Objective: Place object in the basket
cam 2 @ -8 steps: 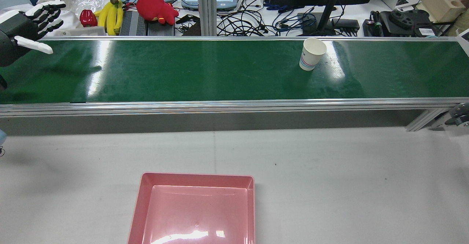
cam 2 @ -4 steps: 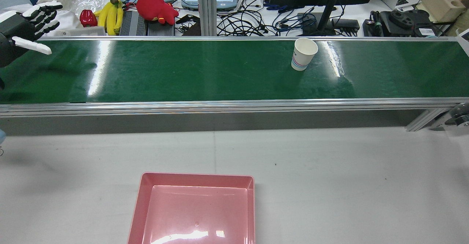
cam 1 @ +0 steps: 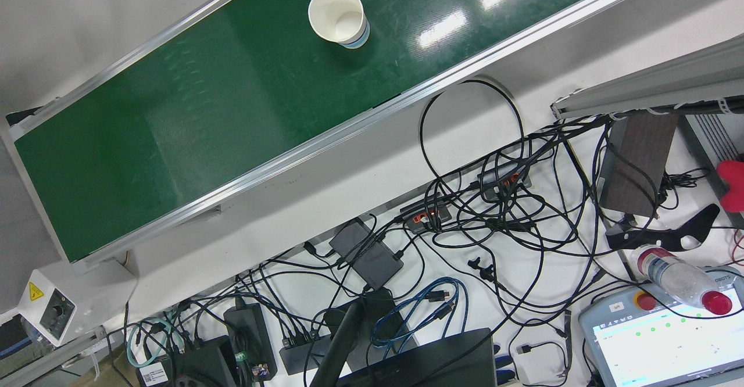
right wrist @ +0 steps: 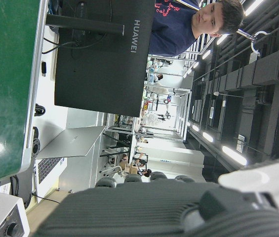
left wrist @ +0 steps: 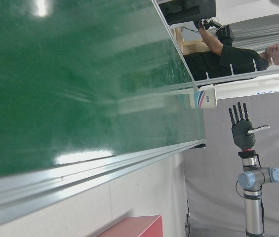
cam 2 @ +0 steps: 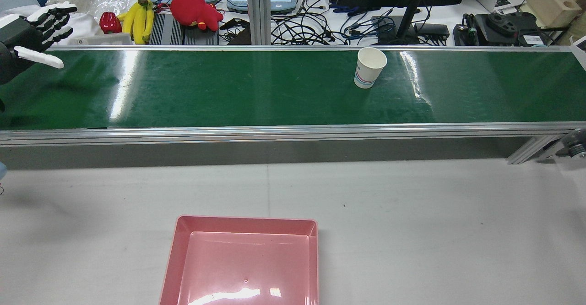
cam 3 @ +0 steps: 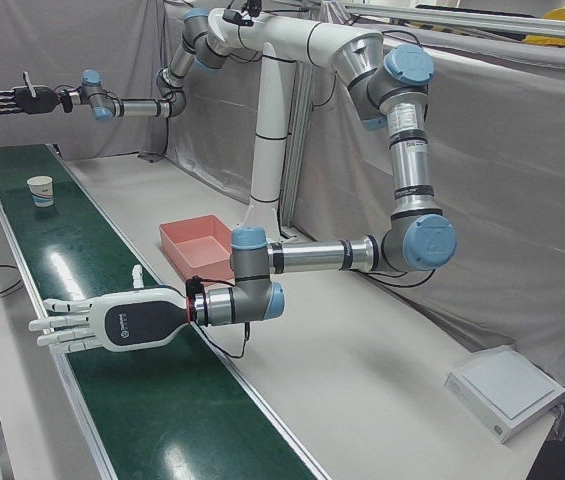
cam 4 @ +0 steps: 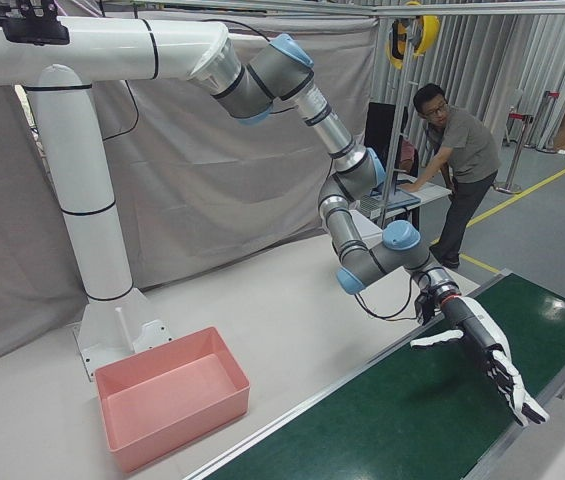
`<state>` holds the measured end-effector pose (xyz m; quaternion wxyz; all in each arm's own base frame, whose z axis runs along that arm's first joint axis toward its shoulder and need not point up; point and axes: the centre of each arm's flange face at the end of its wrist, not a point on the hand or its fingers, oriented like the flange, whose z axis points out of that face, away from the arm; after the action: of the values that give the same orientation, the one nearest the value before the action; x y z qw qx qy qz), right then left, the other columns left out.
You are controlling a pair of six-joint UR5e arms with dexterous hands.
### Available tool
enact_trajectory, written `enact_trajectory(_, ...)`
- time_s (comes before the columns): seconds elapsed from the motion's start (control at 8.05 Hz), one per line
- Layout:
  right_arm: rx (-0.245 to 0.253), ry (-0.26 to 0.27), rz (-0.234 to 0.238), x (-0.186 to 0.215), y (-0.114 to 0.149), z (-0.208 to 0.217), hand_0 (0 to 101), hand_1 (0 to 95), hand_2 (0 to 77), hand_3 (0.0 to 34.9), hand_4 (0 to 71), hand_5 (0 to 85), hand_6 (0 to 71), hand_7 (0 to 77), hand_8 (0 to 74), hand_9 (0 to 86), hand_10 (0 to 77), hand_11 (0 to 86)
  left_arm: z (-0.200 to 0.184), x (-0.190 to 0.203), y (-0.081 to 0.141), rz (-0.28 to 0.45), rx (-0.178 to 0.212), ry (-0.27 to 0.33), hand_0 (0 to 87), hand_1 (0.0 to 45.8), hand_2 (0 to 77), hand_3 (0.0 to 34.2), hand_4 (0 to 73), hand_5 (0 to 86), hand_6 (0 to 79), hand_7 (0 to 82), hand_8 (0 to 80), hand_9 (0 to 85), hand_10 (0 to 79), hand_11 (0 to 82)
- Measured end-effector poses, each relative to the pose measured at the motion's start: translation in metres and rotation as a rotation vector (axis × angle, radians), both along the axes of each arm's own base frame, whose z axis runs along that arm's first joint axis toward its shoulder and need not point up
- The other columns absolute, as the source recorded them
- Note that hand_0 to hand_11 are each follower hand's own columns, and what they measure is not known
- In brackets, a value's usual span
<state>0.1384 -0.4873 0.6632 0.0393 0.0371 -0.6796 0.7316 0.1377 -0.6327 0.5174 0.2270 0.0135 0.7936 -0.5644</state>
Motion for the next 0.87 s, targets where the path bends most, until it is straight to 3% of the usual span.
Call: enact_trajectory(0.87, -0.001, 0.000, 0.000, 0.0002, 0.0001, 0.0001, 0, 0.0, 0.5, 0.0, 0.0, 0.0, 0.0, 0.5, 0.0, 0.0, 0.0, 0.0, 0.0004, -0.0002, 0.0025, 0.003, -0.015, -0.006, 55.8, 14.2, 0.5, 3.8, 0.5, 24.0, 0.5, 0.5, 0.5, 0.5, 2.7, 6.0)
